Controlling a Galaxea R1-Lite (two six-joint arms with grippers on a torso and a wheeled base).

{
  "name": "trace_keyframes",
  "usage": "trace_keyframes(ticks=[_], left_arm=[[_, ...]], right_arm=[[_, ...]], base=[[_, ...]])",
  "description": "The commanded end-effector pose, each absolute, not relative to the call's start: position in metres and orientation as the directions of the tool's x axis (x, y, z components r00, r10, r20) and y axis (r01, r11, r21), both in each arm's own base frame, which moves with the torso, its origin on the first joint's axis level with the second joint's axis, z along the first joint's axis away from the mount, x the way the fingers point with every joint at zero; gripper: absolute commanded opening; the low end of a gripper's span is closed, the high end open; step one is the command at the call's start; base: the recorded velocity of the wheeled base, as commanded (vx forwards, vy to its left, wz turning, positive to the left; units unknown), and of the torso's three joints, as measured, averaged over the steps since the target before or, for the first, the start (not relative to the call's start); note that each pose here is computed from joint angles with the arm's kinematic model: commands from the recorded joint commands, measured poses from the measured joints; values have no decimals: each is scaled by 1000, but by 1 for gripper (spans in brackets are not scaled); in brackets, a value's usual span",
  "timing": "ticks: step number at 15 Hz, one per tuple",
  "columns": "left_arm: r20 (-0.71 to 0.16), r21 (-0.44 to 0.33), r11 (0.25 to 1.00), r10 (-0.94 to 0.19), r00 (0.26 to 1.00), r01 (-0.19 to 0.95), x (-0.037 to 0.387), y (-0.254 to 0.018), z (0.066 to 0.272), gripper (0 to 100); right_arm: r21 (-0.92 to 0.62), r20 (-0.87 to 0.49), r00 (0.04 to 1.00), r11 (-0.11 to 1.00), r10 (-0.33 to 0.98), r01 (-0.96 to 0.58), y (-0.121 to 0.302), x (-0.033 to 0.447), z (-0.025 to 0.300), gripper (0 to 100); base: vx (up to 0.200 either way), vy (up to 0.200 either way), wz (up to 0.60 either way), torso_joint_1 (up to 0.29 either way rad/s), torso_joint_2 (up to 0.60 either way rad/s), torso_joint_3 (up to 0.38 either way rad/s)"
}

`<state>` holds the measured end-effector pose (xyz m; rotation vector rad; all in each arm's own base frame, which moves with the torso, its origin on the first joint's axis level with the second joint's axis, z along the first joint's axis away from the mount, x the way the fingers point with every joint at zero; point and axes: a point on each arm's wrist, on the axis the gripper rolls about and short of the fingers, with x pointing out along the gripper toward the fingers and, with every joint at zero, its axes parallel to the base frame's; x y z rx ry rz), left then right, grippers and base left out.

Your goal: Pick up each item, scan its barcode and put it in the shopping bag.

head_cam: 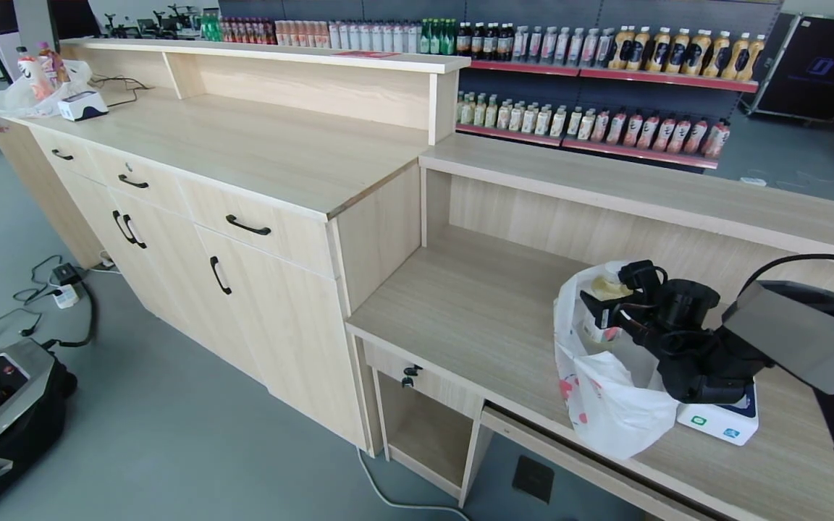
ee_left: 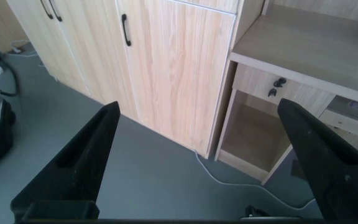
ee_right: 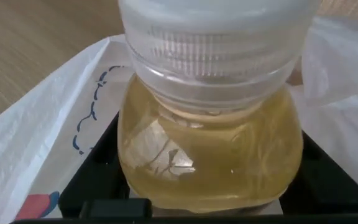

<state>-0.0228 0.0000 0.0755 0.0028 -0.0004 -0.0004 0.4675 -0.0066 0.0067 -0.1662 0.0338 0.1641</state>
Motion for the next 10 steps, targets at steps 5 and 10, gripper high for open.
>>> trace_keyframes(ticks=[5,10], left_arm=[[0,3,1000,-2,1000,2,-23,0,75,100],[0,3,1000,0,1000,0,-23,0,75,100]], right_arm=[[-178,57,987,974,151,-139,-10,443,79,100],[-174,-59,992,977,113,-122,-17,321,147,100]], base=[[0,0,0,0,0,0],[0,0,0,0,0,0]])
